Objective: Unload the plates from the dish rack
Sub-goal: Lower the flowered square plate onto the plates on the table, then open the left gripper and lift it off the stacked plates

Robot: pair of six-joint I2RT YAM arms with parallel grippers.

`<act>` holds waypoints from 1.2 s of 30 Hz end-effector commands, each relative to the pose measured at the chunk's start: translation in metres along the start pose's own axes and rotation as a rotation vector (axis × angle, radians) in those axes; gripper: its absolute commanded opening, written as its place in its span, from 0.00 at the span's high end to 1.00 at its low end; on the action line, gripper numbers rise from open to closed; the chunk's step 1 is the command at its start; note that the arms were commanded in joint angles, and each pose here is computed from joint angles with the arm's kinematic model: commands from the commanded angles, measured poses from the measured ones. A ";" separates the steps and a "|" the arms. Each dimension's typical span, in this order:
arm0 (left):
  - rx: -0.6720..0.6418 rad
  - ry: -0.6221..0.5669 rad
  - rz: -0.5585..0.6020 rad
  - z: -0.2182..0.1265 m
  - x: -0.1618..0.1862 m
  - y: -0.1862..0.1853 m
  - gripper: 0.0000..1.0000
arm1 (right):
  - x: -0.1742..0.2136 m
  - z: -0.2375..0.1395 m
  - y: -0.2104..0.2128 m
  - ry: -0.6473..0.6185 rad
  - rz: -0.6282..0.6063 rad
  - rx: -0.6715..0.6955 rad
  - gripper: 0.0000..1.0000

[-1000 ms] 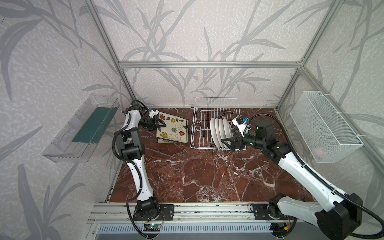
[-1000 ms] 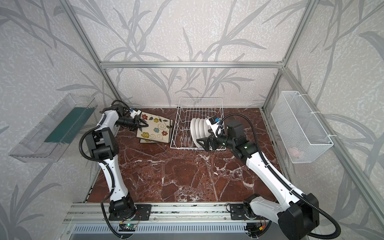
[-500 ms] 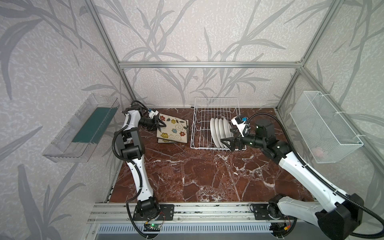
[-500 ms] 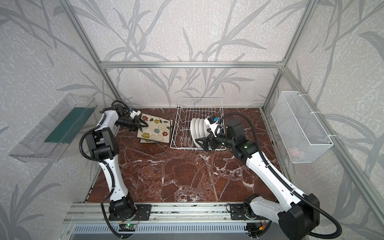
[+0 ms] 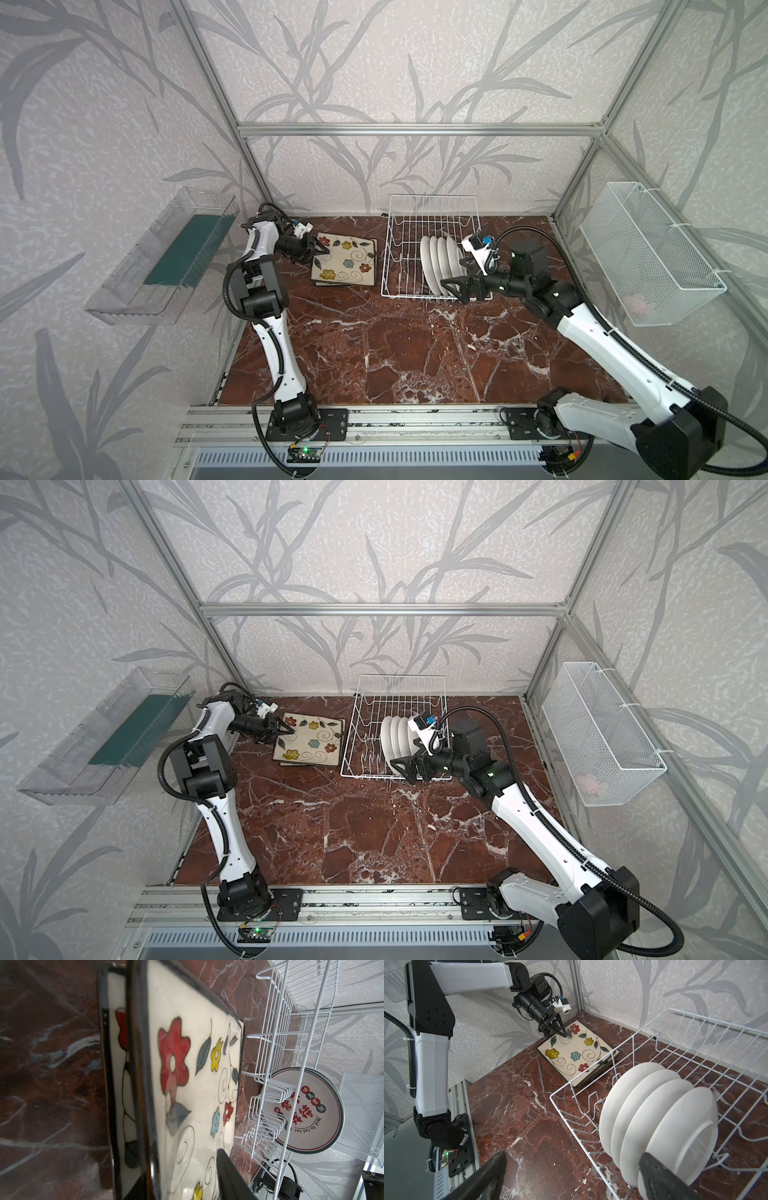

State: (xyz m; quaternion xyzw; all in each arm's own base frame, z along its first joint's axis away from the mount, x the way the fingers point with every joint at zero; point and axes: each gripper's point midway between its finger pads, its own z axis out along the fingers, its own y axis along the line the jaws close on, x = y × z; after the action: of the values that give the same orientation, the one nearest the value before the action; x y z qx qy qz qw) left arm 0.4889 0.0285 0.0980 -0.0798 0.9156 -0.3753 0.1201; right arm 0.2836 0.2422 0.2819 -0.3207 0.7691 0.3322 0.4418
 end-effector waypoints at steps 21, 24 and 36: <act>-0.152 -0.025 -0.036 -0.014 -0.008 0.016 0.40 | -0.006 -0.004 0.004 0.001 -0.028 0.014 0.01; -0.178 -0.034 -0.051 -0.015 -0.010 0.021 0.40 | -0.005 -0.003 0.003 0.001 -0.029 0.019 0.01; -0.268 -0.154 -0.038 -0.043 -0.024 0.008 0.21 | -0.008 -0.007 -0.007 -0.032 -0.043 0.086 0.01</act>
State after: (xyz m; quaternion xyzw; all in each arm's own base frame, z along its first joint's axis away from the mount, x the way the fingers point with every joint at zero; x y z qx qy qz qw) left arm 0.4980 0.0662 0.0938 -0.1428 0.9452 -0.2606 0.1354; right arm 0.2882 0.2375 0.2759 -0.3125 0.7818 0.3051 0.4451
